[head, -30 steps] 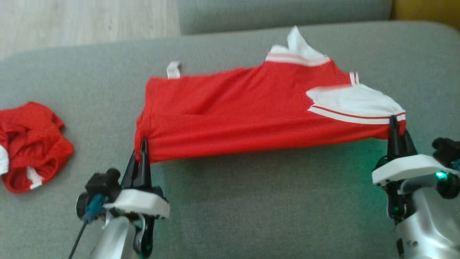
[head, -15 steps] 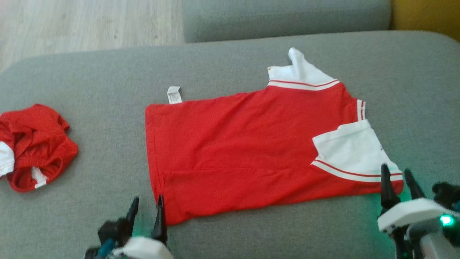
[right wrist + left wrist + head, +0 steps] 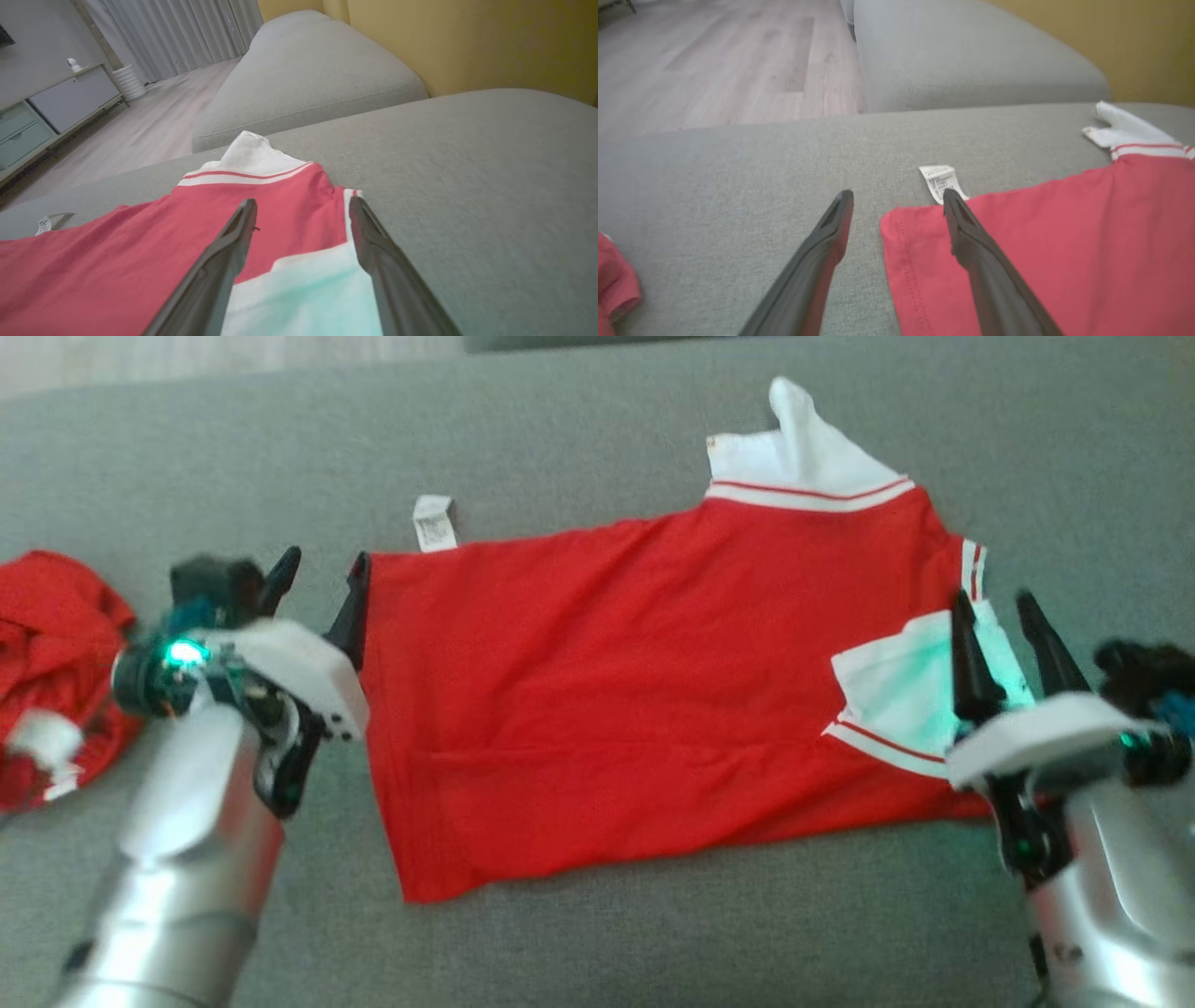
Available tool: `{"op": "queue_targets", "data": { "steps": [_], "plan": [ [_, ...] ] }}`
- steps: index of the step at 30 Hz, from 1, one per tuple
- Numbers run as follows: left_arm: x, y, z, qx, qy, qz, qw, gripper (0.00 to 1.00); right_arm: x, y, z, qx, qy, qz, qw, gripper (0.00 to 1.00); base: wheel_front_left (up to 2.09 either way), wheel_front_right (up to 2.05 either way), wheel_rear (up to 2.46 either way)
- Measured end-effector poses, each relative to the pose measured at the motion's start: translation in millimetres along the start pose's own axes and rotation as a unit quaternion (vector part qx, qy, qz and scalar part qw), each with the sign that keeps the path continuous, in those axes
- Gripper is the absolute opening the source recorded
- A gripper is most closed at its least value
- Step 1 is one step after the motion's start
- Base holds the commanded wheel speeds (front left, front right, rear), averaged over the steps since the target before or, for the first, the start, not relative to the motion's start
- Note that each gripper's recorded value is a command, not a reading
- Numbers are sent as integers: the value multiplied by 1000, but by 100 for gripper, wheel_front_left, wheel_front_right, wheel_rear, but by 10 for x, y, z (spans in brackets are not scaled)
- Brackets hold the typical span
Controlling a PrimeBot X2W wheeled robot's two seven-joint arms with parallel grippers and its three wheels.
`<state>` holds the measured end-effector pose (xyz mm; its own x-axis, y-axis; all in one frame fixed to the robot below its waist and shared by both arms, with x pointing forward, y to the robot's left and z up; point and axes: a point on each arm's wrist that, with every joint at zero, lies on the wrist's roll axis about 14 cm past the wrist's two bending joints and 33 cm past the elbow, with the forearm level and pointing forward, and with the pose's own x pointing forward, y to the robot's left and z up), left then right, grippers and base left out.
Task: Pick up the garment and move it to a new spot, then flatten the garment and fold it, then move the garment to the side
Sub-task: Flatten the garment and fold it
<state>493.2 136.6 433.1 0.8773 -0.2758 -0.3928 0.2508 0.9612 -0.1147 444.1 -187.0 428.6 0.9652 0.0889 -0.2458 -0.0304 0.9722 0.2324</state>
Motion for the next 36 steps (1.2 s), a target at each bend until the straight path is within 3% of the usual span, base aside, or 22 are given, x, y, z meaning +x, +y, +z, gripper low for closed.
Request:
{"op": "queue_targets", "data": {
  "steps": [6,21,24,25,31,36],
  "plan": [
    [206,-42,-184,2,72,-33,997,100,227,95,65,-20,-1,22,1000,100,0,0,0],
    [481,22,-549,5,119,-49,992,100,461,-72,-20,-47,20,22,998,100,0,0,0],
    [532,52,-517,5,113,-46,993,20,587,-44,71,-69,25,35,997,100,0,0,0],
    [537,64,-510,3,110,-44,993,0,632,-44,109,-74,26,37,996,100,0,0,0],
    [501,63,-488,7,89,-43,995,0,985,-88,306,-108,65,39,991,100,0,0,0],
    [419,9,-444,10,66,-48,997,0,1290,78,310,-138,121,53,982,100,0,0,0]
  ]
}}
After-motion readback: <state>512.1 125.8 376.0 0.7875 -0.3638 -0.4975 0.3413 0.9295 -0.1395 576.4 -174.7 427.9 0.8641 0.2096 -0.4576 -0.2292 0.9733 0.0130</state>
